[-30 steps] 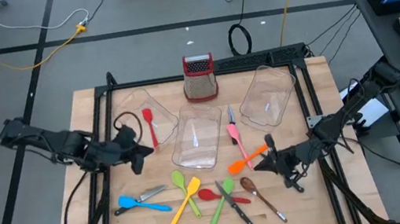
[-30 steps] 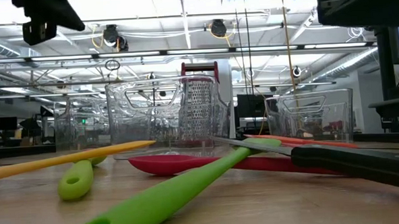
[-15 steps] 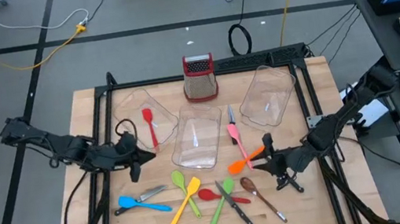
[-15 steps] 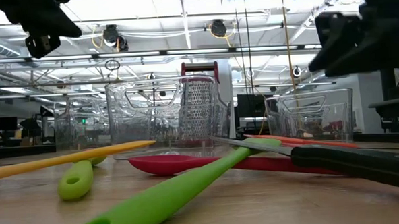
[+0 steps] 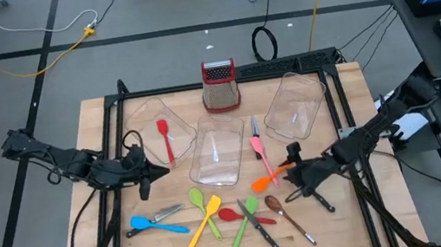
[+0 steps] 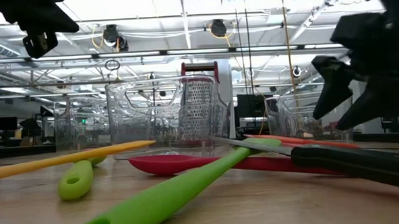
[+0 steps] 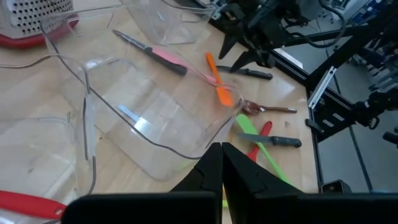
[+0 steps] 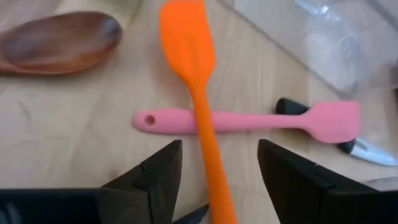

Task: Pick & Place Kitchen Items
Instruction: Put the orange spatula into the left transparent bin

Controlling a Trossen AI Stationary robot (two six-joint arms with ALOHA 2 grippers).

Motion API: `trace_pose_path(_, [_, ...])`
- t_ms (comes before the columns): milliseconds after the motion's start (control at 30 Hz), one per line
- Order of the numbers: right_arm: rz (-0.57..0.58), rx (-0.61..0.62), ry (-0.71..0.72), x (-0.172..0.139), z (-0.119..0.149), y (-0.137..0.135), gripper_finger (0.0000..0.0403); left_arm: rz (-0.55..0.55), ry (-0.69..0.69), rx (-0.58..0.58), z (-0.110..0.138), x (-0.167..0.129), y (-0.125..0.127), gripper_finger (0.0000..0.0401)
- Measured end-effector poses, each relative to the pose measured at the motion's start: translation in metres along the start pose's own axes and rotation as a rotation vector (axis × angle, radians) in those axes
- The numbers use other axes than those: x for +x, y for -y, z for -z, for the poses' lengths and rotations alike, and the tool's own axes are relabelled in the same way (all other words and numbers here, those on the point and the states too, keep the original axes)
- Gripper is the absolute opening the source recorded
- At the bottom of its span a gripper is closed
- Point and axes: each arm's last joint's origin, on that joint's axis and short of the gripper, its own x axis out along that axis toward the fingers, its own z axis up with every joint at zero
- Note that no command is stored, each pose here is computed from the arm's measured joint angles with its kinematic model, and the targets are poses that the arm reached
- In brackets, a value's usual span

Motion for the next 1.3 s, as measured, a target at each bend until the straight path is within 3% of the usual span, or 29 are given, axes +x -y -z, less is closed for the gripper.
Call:
trace_pose_path(300, [-0.031,0.03,-0.096,0.018,0.009,0.01,0.0207,-0.008,-0.008,0.011,0.001,0.0,-0.001,0.0027])
trace_pose_path(567, [-0.073,0.059,-0.143,0.028,0.014,0.015,0.0194,-0.011,-0.011,0.012,0.001,0.0,-0.001,0.0014])
trace_pose_path(733, [-0.08,0.061,-0.146,0.029,0.014,0.015,0.0155,-0.01,-0.01,0.012,0.001,0.0,-0.001,0.0002])
trace_pose_path(1067, [-0.124,0.114,-0.15,0.029,0.014,0.014,0.0028,-0.011,-0.01,0.012,0.001,0.0,-0.001,0.0027])
trace_pose_path(1300, [-0.117,0.124,-0.118,0.029,0.012,0.014,0.0021,-0.01,-0.01,0.011,0.001,0.0,-0.001,0.0017])
